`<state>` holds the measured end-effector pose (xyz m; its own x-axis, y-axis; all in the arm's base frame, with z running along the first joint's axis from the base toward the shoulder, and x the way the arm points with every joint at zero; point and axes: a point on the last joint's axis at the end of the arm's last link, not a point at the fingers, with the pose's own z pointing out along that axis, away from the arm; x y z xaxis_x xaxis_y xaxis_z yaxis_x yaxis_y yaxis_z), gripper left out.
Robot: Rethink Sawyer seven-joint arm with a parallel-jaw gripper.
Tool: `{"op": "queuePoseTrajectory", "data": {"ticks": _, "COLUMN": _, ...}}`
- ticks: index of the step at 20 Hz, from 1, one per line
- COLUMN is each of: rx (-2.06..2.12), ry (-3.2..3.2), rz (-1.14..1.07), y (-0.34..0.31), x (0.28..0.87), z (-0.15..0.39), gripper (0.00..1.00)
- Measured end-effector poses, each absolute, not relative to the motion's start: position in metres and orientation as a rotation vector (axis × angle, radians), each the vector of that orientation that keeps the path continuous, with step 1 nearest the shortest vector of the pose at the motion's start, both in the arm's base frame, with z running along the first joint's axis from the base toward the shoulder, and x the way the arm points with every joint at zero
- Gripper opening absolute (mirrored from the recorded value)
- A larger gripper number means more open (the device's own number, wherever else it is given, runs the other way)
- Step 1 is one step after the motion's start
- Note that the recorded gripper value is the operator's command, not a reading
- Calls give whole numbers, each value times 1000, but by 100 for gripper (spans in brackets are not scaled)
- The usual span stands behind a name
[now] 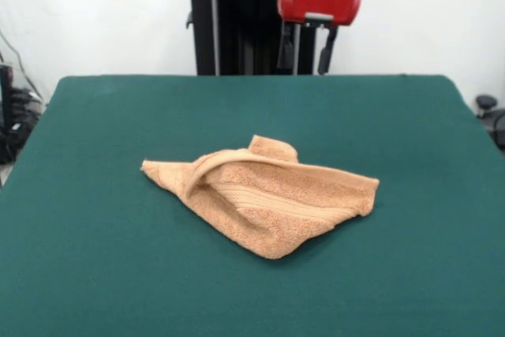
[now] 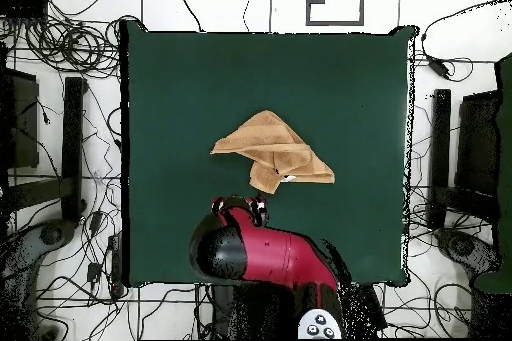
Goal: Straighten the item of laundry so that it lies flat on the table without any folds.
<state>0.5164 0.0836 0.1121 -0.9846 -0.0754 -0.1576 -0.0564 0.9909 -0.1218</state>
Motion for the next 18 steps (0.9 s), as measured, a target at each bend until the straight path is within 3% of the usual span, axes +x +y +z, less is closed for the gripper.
{"op": "queuePoseTrajectory", "data": {"ticks": 18, "rx": -48, "ry": 2927, "rz": -211, "y": 41, "x": 637, "z": 113, "gripper": 100}}
